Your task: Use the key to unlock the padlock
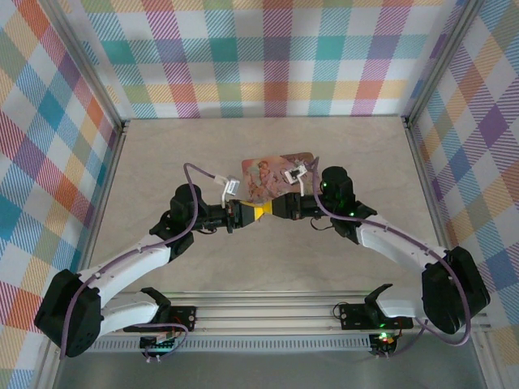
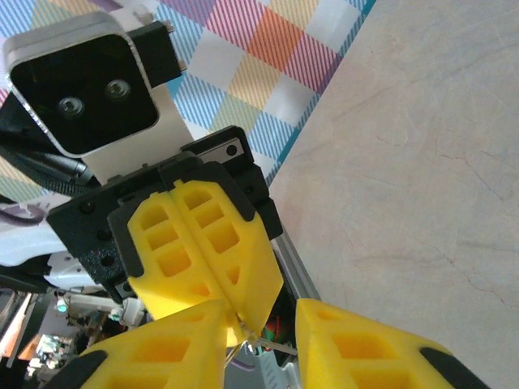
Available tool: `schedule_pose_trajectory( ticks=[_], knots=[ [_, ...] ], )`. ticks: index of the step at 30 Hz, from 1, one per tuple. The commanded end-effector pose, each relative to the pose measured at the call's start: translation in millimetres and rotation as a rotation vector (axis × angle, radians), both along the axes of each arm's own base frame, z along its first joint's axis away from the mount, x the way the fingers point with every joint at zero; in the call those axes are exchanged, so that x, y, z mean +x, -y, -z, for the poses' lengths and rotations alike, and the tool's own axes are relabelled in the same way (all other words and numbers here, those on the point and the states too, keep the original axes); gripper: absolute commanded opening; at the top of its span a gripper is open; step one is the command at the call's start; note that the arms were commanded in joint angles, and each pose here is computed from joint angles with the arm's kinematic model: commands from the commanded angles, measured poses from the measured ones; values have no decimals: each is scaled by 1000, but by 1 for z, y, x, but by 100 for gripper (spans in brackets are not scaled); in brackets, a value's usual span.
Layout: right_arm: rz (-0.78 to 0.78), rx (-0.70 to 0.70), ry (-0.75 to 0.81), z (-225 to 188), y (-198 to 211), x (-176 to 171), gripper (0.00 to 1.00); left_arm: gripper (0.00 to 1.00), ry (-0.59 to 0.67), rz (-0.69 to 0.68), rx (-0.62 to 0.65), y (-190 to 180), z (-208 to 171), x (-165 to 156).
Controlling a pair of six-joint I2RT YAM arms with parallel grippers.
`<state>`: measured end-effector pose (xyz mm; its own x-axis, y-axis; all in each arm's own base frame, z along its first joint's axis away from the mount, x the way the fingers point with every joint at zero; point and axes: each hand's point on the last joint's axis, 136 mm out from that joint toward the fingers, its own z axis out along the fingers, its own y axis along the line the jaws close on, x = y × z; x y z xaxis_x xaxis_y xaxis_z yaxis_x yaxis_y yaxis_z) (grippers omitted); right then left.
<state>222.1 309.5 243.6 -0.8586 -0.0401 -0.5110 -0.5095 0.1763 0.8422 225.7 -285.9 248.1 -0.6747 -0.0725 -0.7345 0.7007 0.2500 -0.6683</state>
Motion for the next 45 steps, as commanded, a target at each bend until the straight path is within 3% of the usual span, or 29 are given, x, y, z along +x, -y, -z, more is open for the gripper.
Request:
schedule_pose_trajectory(
  ticks=[1,4,7,9,11,14,22,28,35,45],
  knots=[
    [-46,32,58,-14,-7,-2,16,0,40,22,-43,1,-16,-1],
    [-51,42,80,-16,-8,-3,0,0,34,23,-38,1,-14,-2],
    [-20,25,124,-15,-4,-1,0,0,36,8,-27,-1,-13,-1],
    [13,3,178,-16,1,0,0,25,33,-34,7,-7,-9,1],
    [43,-23,221,-16,6,1,0,40,33,-92,24,-16,-7,4],
    [51,-53,272,-19,10,2,0,45,24,-137,-35,-32,-11,5],
    [-1,-6,269,-27,1,1,0,42,-9,-21,-142,-25,-31,-5],
    [-5,21,264,-32,-2,2,0,39,-50,31,-156,-10,-26,-3],
    [2,27,266,-35,-1,2,0,29,-76,38,-165,-4,-18,1],
    [12,21,260,-31,-1,5,0,28,-71,72,-163,2,-19,-6]
  ],
)
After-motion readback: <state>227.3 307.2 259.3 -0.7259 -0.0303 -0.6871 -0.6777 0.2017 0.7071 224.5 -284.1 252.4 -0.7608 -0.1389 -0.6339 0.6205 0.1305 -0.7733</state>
